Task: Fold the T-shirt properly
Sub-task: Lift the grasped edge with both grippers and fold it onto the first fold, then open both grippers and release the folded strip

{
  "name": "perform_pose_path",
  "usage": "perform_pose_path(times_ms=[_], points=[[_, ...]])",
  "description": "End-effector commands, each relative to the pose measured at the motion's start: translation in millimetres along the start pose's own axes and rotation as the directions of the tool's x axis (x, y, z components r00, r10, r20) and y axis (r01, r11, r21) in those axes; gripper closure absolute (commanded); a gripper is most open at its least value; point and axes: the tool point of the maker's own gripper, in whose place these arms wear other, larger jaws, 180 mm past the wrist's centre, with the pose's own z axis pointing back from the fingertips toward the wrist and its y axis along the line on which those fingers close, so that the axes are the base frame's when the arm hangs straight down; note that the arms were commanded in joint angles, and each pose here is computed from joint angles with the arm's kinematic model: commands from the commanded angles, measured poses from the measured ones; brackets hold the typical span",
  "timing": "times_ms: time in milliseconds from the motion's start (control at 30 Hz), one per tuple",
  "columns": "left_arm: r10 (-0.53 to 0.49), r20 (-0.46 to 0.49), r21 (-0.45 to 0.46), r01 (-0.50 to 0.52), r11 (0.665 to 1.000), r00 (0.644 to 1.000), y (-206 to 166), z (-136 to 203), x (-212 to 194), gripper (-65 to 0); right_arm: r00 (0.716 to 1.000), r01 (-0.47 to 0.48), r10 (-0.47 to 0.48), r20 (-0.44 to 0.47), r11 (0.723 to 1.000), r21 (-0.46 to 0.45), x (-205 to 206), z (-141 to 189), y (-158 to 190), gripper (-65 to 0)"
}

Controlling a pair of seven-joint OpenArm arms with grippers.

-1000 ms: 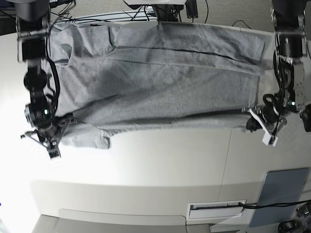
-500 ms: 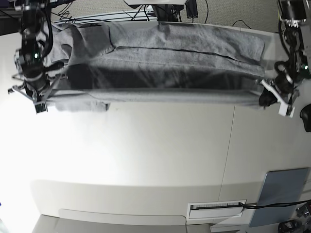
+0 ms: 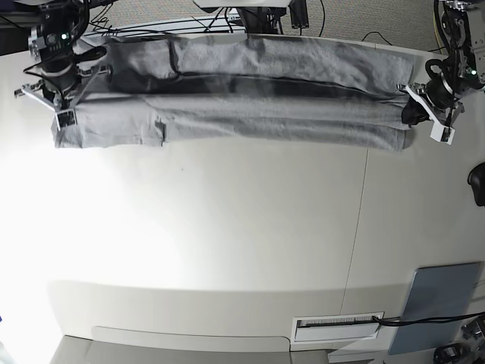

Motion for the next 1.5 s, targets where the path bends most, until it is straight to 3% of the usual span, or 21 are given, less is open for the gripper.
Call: perform_pose_path(times_ms=[0, 633, 733, 800, 833, 933, 1100, 1300, 1467], points=[[-0.028, 0.037, 0.020, 0.027, 0.999, 0.999, 8, 6, 15, 0.0, 0.999, -0.012, 0.013, 0.031, 0.999, -0.039, 7, 5, -11, 0.0], [-0.028, 0.005, 0.020, 0.028, 0.999, 1.000, 8, 6, 10, 0.0, 0.998, -0.027, 0.026, -0.050, 1.000, -0.015, -18, 9, -2, 0.0], [-0.029, 0.005, 0.020, 0.029, 0.999, 1.000, 8, 6, 10, 0.0, 0.993, -0.104, 0.104, -0.057, 0.995, 0.005, -20, 9, 1, 0.0], [-0.031, 0.005, 0.017, 0.030, 0.999, 1.000, 8, 6, 9, 0.0, 0.988, -0.139, 0.140, -0.068, 0.990, 0.023, -22, 9, 3, -7.7], [-0.031, 0.004, 0.017, 0.030, 0.999, 1.000, 8, 6, 9, -0.9, 0.986, -0.146, 0.148, -0.072, 0.989, 0.030, -23, 9, 4, -12.5], [-0.031, 0.005, 0.018, 0.031, 0.999, 1.000, 8, 6, 10, -13.8, 0.985, -0.154, 0.157, -0.072, 0.987, 0.037, -23, 9, 5, -22.5], [-0.030, 0.003, 0.017, 0.030, 0.999, 1.000, 8, 6, 9, -32.1, 0.988, -0.145, 0.146, -0.059, 0.989, 0.027, -19, 8, 4, -22.8], [0.011, -0.061, -0.009, -0.011, 1.000, 0.998, 4, 5, -4, -32.5, 0.992, -0.125, 0.125, -0.028, 0.992, 0.011, -12, 8, 2, -22.8], [0.105, -0.080, -0.041, -0.108, 0.993, 0.991, 6, 2, -22, -32.4, 0.992, -0.123, 0.123, -0.025, 0.992, 0.010, -12, 8, 1, -22.8]])
